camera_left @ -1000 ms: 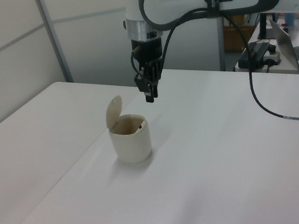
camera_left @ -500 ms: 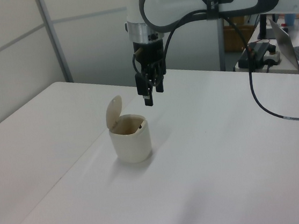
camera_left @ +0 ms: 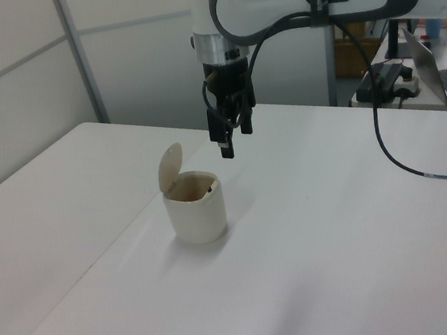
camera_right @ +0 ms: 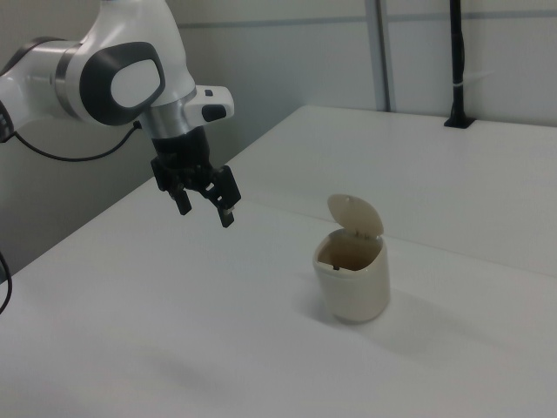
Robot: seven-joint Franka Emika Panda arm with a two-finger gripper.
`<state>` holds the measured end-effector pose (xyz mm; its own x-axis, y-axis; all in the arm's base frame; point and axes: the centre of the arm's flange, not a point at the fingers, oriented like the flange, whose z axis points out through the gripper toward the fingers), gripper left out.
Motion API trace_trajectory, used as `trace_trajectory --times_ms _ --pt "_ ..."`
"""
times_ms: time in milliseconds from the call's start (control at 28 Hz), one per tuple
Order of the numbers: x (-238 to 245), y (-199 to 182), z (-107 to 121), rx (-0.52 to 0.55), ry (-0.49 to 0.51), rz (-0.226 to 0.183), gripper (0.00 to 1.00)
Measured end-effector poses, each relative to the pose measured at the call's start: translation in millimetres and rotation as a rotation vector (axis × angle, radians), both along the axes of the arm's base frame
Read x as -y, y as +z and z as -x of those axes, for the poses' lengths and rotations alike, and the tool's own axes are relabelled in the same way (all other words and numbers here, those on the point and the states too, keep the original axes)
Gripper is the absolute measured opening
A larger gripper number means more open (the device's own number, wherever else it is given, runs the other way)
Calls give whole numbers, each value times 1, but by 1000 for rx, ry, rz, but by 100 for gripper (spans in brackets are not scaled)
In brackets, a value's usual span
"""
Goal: Open the trash can
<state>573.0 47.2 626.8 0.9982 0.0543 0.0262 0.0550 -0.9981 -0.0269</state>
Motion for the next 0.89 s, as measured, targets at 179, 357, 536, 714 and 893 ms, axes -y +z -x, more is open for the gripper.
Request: trace_trajectory --times_ms 179,357,536,714,893 --pt "1 0 0 0 -47 24 100" --pt "2 -1 0 1 -68 38 100" --pt "2 -1 0 1 -70 40 100" --pt "2 -1 0 1 -71 40 100" --pt "2 -1 0 0 -71 40 100"
